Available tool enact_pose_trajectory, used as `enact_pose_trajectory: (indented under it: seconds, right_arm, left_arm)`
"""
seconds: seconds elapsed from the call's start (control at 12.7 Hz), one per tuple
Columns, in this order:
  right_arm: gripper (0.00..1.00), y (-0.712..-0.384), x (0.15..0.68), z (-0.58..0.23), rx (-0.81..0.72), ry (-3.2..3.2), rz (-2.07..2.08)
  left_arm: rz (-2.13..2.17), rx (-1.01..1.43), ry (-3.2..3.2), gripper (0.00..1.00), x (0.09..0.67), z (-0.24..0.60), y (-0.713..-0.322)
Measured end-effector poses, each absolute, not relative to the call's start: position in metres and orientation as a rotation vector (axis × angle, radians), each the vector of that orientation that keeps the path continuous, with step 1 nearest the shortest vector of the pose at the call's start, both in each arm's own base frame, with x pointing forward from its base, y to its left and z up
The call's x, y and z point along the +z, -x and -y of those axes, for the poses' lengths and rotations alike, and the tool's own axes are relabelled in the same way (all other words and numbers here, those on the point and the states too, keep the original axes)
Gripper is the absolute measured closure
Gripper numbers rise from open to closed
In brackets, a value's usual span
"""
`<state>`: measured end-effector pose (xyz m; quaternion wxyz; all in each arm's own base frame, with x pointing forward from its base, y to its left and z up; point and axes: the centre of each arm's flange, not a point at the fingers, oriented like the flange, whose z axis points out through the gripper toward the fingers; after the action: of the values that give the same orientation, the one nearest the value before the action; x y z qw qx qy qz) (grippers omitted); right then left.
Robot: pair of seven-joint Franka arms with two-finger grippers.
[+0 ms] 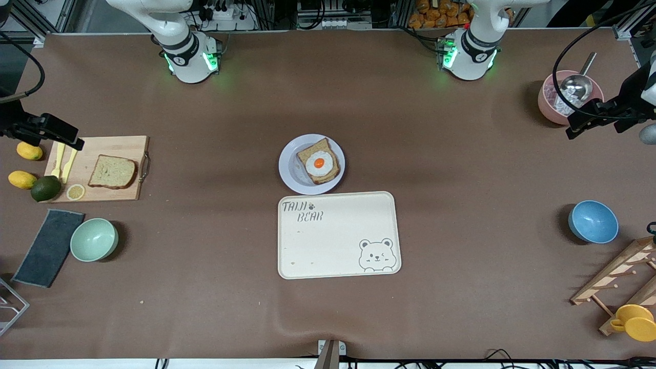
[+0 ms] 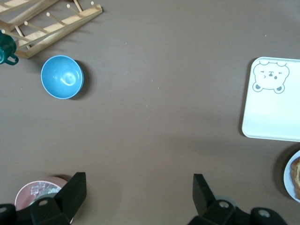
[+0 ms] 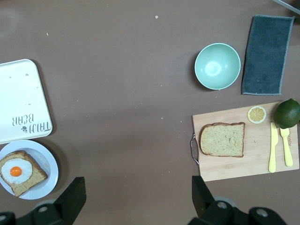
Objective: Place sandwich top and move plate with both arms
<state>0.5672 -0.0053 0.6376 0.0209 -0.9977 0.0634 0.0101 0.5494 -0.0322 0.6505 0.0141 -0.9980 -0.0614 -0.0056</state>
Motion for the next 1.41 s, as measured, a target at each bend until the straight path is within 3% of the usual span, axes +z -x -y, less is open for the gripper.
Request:
enact_pose_trajectory:
  seconds: [1.41]
  right_arm:
    - [0.0,-0.5673,0.636,0.0063,0.034,3.093,-0.198]
  left_arm:
    - [0.159,0.075,3.102,0.0,0.6516,0.0268,-0.5411]
